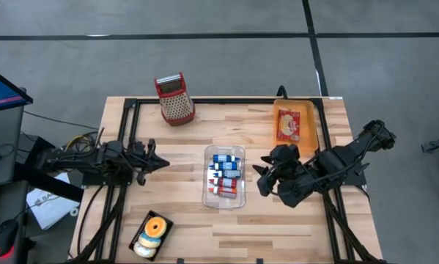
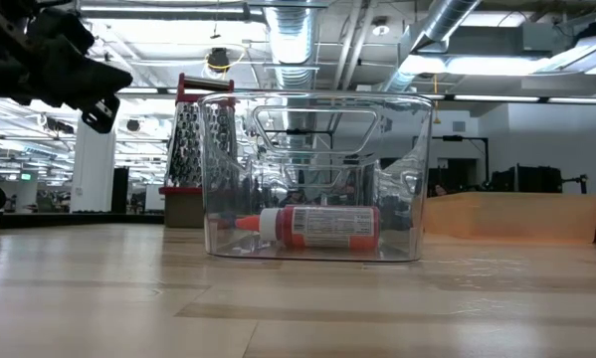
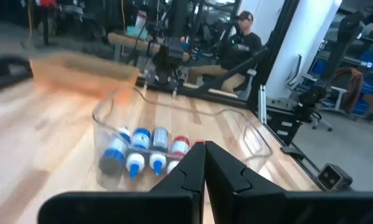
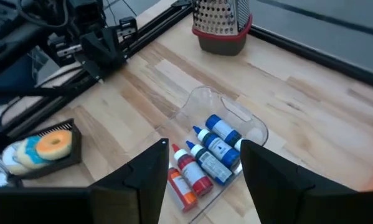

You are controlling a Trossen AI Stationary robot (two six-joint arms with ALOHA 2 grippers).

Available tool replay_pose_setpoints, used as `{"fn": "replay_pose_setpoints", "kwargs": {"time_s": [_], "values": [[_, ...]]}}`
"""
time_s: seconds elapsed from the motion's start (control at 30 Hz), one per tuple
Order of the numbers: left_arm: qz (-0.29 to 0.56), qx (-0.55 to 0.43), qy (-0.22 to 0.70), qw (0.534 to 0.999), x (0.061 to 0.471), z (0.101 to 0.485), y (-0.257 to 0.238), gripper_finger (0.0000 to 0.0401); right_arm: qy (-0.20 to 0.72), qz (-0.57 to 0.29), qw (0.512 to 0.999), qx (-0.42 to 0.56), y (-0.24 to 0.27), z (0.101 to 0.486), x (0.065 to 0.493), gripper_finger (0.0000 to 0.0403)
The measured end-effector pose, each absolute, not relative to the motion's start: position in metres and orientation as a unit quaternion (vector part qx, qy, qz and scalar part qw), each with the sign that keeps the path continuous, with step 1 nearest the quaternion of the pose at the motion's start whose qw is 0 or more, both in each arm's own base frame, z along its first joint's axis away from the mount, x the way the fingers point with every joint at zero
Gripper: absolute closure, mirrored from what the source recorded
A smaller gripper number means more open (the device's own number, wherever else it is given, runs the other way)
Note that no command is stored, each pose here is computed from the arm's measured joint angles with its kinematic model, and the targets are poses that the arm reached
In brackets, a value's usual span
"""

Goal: Pick & Place Food Item
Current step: Return to Home Position

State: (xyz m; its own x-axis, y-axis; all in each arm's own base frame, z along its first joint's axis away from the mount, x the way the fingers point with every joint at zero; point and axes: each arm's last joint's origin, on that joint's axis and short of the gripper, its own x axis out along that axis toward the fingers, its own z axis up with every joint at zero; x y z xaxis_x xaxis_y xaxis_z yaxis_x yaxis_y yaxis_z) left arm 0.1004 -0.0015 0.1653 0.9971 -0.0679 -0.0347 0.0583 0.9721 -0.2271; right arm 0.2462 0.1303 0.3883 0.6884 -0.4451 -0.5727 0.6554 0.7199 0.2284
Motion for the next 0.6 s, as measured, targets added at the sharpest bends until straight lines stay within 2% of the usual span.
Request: {"fn": "replay_pose_setpoints", "kwargs": {"time_s": [0.43,0.6], "values": [[-0.027,-0.136,0.065,0.988,0.109,0.158,-0.002,0.0400,0.254,-0.255,0.931,0.065,0.115,0.391,0.271,0.0212],[-0.025,-0.136,0.077,0.987,0.110,0.156,-0.002,0.0400,0.247,-0.149,0.957,0.013,0.108,0.367,0.299,0.0212]]}}
